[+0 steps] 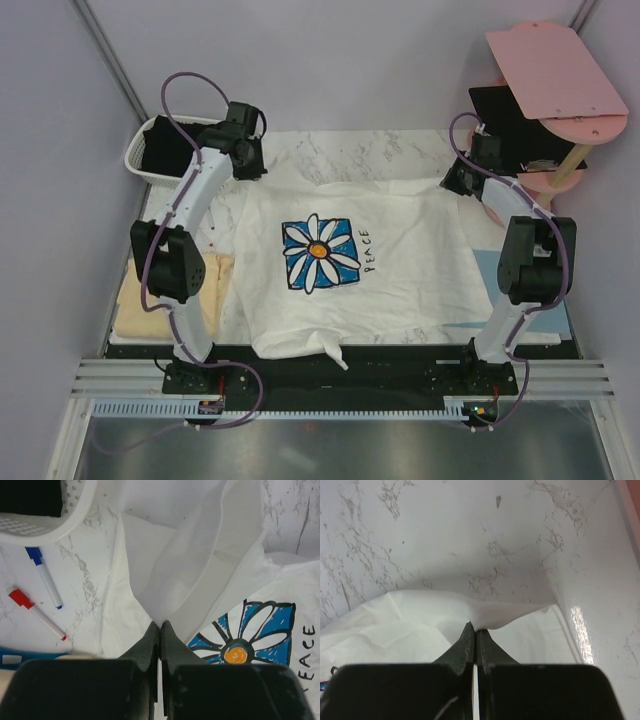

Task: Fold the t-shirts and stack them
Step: Fold the flattened tshirt in 1/3 of the way

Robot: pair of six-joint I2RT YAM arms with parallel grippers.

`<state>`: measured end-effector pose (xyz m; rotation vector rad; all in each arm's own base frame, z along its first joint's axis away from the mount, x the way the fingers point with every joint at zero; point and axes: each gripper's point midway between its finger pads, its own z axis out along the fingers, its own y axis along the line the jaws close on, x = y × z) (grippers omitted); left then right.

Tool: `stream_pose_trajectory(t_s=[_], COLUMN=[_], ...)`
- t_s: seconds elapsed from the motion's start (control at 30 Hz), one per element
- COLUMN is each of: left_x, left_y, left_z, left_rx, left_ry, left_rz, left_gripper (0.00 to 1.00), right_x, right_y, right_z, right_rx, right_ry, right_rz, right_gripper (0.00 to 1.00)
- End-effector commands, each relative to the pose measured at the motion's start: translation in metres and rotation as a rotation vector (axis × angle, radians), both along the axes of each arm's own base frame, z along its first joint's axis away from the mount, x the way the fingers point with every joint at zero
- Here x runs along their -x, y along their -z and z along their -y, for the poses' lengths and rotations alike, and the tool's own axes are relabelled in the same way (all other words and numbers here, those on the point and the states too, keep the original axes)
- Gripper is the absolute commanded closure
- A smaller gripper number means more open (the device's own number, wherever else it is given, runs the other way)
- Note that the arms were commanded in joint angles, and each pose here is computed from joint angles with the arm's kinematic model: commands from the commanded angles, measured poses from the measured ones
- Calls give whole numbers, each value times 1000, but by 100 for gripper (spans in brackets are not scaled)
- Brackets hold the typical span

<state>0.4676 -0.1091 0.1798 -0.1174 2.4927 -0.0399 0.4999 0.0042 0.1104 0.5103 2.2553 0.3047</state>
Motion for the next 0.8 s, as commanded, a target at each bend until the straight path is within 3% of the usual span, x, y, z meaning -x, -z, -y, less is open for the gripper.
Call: stream_pose_trajectory(t_s=[0.0,0.4,0.77], left_x=[30,104,143], left_y=[-32,56,77], left_z=[-1,-11,-19], left_rx=[40,-57,-96], left_ry=[-34,-66,-121], left_rz=[54,-177,-227], left_gripper=[98,98,98], right_x=[24,72,95], right_y=[-10,19,45], right_z=[1,13,31], right_rx=[16,76,133], right_ry=[-8,37,97], right_rz=[-27,-173,-288], right_gripper=[100,100,100])
